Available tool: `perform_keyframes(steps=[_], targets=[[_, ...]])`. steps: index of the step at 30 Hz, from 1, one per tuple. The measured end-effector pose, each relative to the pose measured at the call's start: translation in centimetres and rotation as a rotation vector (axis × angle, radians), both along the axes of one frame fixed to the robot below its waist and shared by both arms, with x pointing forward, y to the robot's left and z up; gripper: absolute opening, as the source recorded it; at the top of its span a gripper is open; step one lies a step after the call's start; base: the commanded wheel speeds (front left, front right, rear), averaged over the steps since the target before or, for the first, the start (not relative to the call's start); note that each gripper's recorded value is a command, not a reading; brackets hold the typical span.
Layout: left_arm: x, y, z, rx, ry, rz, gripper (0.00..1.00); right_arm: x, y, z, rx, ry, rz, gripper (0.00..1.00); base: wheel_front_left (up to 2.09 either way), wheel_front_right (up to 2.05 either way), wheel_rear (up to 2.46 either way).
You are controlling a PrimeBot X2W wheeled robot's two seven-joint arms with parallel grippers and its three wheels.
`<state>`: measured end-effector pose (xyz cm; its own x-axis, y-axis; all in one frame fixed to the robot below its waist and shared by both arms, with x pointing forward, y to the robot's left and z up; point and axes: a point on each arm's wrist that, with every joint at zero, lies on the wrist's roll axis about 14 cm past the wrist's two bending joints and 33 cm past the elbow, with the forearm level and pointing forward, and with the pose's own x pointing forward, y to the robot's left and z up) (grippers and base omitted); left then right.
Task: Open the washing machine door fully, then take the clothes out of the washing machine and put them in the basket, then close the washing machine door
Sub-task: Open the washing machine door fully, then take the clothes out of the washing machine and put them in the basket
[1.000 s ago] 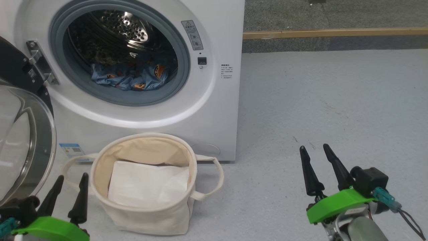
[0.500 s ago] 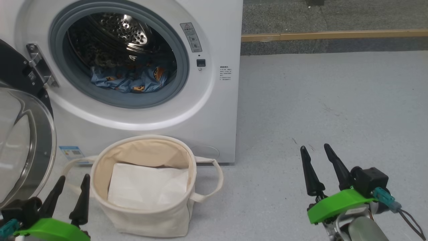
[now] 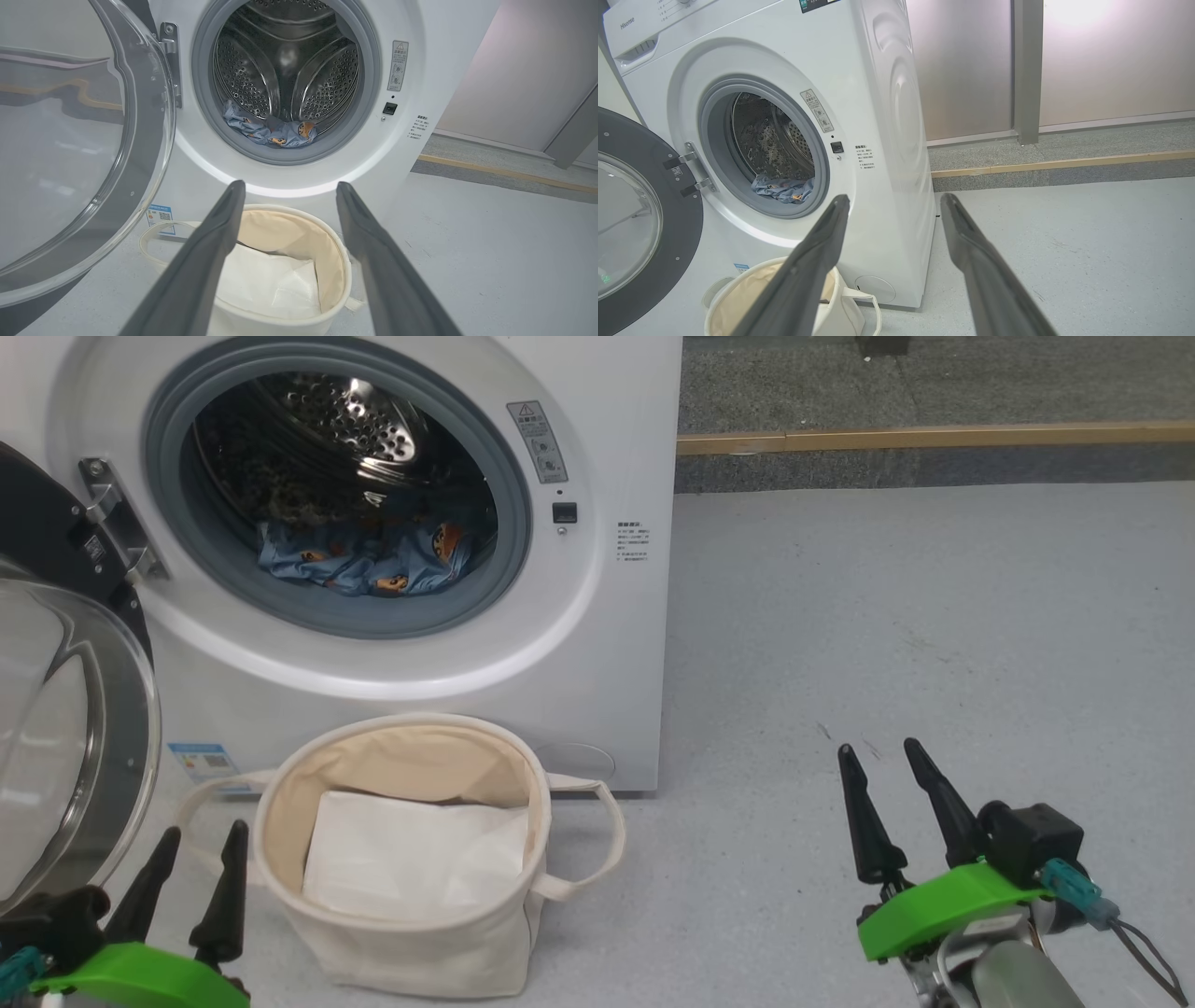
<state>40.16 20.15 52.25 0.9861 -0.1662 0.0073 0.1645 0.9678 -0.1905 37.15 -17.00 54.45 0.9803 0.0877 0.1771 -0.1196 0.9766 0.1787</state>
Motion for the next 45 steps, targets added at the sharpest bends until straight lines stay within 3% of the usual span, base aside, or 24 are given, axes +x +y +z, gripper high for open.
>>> perform_keyframes(steps=[17, 30, 35, 45], targets=[[0.2, -0.5, 0.1, -0.027, 0.015, -0.027, 1.0, 0.2, 0.1, -0.5, 0.002, 0.014, 0.002, 1.0, 0.32, -0.18, -0.15], [0.6, -0.5, -0.1, -0.044, 0.021, -0.025, 1.0, 0.2, 0.0, -1.8, 0.008, 0.051, -0.003, 1.0, 1.84, -1.79, -0.05], [0.8, -0.6, -0.1, 0.0, 0.009, -0.023, 1.0, 0.3, 0.1, -1.9, 0.002, 0.055, -0.001, 1.0, 1.72, -1.71, -0.01], [1.3, -0.7, -0.5, -0.006, 0.006, 0.004, 1.0, 0.5, 0.3, -1.9, 0.004, 0.055, 0.003, 1.0, 0.69, -0.69, 0.0]])
